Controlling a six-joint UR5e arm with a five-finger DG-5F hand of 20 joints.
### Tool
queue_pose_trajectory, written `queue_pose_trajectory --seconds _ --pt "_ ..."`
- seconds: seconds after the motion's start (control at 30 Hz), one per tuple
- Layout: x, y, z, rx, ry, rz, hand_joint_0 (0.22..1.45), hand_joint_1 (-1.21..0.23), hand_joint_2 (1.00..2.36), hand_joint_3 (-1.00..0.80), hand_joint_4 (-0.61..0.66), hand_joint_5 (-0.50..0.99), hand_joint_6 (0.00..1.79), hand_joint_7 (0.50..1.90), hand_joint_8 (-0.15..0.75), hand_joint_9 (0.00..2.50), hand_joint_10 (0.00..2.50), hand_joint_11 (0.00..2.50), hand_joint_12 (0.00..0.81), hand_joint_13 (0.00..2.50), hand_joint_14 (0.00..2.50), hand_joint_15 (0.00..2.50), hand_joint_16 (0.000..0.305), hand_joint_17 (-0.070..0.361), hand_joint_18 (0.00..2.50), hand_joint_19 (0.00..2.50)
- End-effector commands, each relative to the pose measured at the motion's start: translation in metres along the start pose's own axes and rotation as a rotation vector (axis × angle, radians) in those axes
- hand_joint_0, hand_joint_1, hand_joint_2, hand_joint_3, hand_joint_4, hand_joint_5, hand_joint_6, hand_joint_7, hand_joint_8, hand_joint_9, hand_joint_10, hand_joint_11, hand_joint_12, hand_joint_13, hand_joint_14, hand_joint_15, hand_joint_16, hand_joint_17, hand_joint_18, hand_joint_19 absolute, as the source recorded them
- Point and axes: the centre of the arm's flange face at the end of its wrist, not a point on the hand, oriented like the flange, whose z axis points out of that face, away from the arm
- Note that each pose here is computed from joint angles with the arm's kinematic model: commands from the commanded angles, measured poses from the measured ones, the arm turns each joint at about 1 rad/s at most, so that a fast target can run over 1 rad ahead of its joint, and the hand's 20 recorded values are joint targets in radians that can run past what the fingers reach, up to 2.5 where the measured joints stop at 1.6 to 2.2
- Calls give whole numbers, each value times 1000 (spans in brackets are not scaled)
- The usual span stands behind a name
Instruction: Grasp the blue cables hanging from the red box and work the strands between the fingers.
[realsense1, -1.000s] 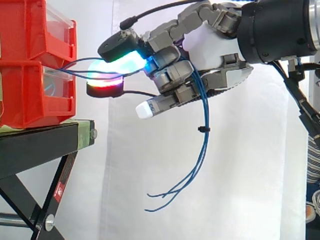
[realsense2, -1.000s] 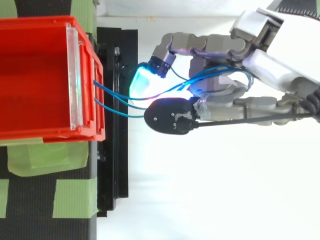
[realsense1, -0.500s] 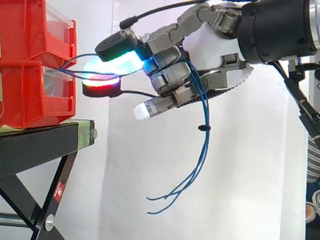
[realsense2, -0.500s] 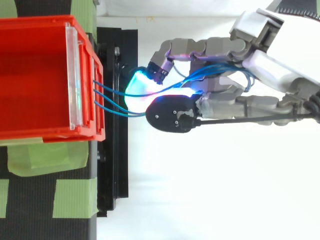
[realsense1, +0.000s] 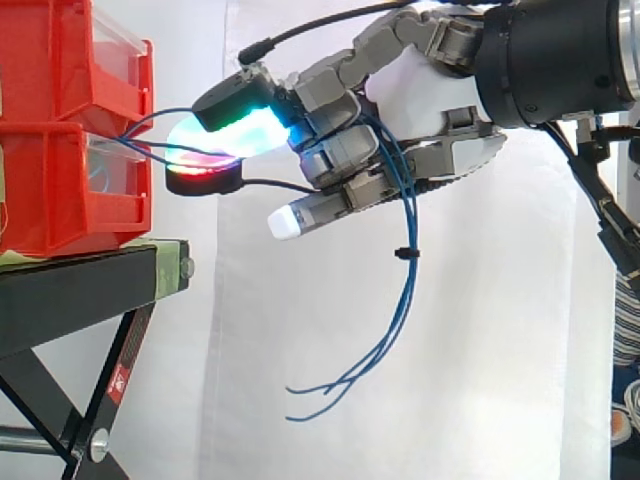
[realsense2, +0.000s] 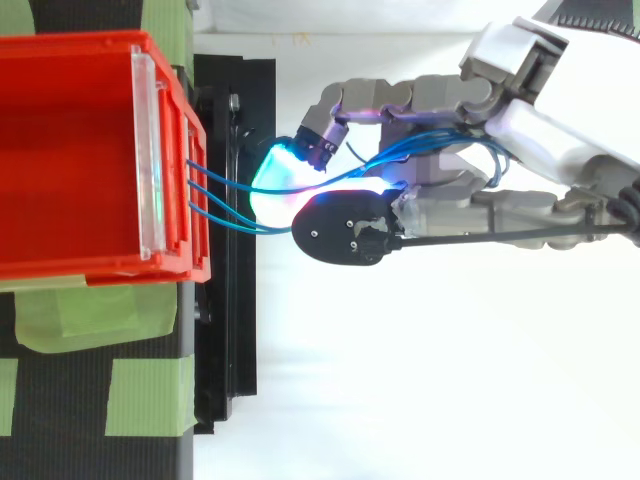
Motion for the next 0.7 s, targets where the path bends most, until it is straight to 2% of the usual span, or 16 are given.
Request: queue_pose_trajectory --seconds 0.0,0.07,0.1,0.13,0.17,0.2,0.23,0.27,0.37,0.4,0.43,0.5,0.57,0.6,0.63,0.67 --pt "0 1 0 -1 0 1 1239 -729 1005 20 291 639 21 1139 359 546 2500 2500 429 488 2500 1930 54 123 672 454" --pt "0 0 0 0 0 0 1198 -727 1001 113 308 670 21 1128 350 577 2500 2500 452 537 2500 1940 56 125 771 488" --pt "0 0 0 0 0 -2 969 -699 1216 62 364 655 20 1104 373 544 2500 2500 481 560 2500 1924 68 153 920 444" --pt "0 0 0 0 0 0 871 -669 1343 5 406 650 21 1096 389 527 2500 2500 490 550 2500 1864 73 165 942 369" --pt "0 0 0 0 0 0 743 -670 1370 -184 454 626 20 1091 409 502 2500 2500 516 570 2500 1829 87 195 1000 216" --pt "0 0 0 0 0 -2 772 -645 1007 -340 447 613 21 1093 414 483 2500 2500 521 518 2500 1850 85 190 939 239" --pt "0 1 0 -1 0 1 769 -635 1010 -426 427 603 21 1098 410 470 2500 2500 518 495 2500 1865 80 179 884 300" --pt "-1 0 0 1 -1 -2 833 -673 1015 -530 365 575 21 1124 396 430 2500 2500 485 408 2500 1983 57 129 724 636" --pt "-1 0 1 0 -1 1 1020 -729 1012 -674 346 512 23 1253 408 383 2500 2500 484 422 2500 1975 58 130 838 732" --pt "-1 0 0 1 -1 0 1144 -730 1016 -213 324 549 21 1178 386 439 2500 2500 466 440 2500 1911 55 125 740 624" --pt "-1 0 0 1 -1 -2 1192 -719 1009 -49 316 601 21 1157 375 520 2500 2500 450 485 2500 1939 54 120 705 554" --pt "-1 0 0 1 -1 0 1218 -720 1001 92 311 665 21 1135 351 589 2500 2500 442 515 2500 1905 55 123 731 488" --pt "-1 0 0 1 -3 0 1032 -679 1203 65 371 671 22 1144 368 595 2500 2500 467 575 2500 1949 62 140 895 517" --pt "-1 0 1 0 -3 1 831 -608 1444 -35 434 653 20 1122 397 574 2500 2500 502 605 2500 1892 74 167 963 374" --pt "-1 0 0 1 -3 0 780 -605 1456 -68 463 644 22 1122 406 568 2500 2500 510 577 2500 1816 80 180 977 286" --pt "-1 0 0 1 -3 0 764 -616 1109 -204 488 632 21 1100 419 556 2500 2500 530 593 2500 1825 89 201 1015 183"
